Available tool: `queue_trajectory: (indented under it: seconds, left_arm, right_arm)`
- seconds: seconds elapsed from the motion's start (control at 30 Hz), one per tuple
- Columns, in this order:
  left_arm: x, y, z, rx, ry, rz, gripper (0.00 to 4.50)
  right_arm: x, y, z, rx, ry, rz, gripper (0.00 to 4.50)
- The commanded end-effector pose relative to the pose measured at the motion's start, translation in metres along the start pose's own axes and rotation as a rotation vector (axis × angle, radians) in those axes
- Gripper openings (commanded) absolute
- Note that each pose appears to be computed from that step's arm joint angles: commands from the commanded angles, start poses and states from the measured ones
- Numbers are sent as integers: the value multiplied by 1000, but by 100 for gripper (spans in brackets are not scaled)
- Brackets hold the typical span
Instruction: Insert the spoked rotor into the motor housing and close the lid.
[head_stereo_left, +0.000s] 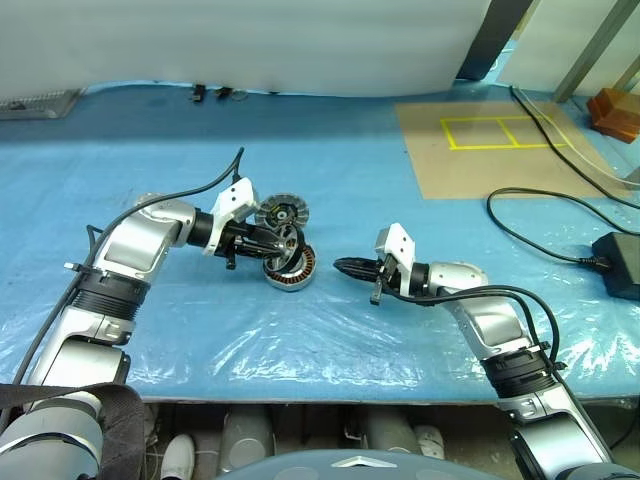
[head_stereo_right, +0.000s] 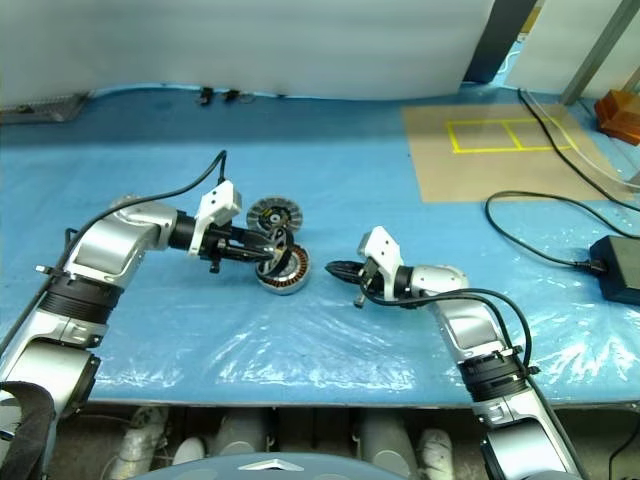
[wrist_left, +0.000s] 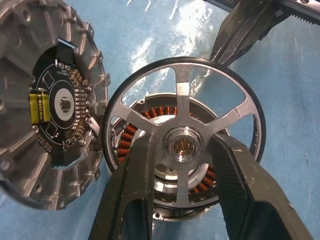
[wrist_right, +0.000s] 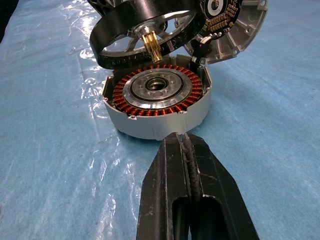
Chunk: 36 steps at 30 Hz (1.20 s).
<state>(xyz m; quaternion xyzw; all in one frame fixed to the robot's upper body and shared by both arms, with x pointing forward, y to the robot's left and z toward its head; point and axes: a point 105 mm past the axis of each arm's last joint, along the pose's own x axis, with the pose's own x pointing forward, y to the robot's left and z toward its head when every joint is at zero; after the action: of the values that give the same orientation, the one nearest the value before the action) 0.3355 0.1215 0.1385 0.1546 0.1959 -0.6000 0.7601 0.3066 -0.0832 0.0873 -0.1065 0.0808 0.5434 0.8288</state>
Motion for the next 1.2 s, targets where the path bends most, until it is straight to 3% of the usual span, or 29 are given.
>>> queue_trajectory:
  seconds: [0.03,0.6,1.2]
  left_arm:
    - [-4,2,8,32,-6,10,130]
    - [-2,6,-8,28,51,30,130]
    - [-10,-1,-6,11,72,-12,130]
  right_arm:
    - [-1,1,9,-25,-32,-3,0]
    - [-1,0,10,-31,-33,-9,0]
    - [1,-1,8,-36,-24,-9,0]
